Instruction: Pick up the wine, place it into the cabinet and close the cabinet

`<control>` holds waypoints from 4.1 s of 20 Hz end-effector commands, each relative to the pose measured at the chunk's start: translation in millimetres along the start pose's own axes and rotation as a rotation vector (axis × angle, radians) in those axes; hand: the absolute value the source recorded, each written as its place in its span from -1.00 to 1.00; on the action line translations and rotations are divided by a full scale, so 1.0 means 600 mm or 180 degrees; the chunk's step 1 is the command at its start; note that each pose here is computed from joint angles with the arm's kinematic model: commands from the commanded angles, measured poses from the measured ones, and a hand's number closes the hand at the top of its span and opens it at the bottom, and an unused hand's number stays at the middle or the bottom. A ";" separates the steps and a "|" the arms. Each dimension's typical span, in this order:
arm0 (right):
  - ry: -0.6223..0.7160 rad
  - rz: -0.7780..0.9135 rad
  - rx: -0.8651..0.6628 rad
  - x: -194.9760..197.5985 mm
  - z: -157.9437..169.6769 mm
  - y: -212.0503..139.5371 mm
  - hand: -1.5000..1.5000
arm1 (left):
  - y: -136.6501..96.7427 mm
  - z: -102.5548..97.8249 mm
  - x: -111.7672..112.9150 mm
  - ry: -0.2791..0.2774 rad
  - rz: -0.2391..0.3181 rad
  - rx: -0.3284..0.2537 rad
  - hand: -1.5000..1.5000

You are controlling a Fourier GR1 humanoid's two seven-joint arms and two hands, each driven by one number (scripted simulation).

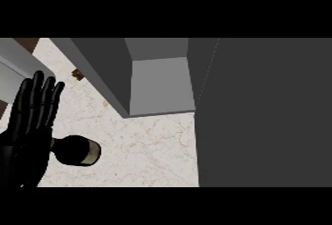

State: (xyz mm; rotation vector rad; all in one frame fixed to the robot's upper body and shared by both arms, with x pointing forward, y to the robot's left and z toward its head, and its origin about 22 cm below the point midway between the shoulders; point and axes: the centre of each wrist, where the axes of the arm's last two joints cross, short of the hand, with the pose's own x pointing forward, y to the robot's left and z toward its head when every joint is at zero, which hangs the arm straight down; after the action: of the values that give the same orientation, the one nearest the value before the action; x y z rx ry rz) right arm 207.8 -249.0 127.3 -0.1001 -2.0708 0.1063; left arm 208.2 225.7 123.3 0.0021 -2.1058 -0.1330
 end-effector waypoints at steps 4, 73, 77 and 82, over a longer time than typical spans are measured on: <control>-0.0108 -0.0005 -0.0106 0.025 0.023 -0.002 -1.00 | 0.052 -0.011 -0.006 0.0111 -0.0942 0.1379 -1.00; 0.0406 -0.0578 0.0694 0.067 0.046 0.030 -1.00 | -0.061 0.096 -0.098 0.1105 -0.0546 0.3399 -1.00; 0.0445 -0.0558 0.0677 0.112 0.055 0.026 -1.00 | -0.041 0.147 -0.117 0.1199 -0.0565 0.3443 -1.00; 0.0446 -0.0588 0.0677 0.122 0.051 0.048 -1.00 | -0.032 0.142 -0.162 0.1250 -0.0553 0.3426 -1.00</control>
State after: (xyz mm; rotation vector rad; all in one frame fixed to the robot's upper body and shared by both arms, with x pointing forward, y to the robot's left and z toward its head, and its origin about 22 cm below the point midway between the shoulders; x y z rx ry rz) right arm 149.9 -224.8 164.6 0.2132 -1.9003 0.2070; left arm 178.3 212.6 10.9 0.7686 -1.5697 0.8156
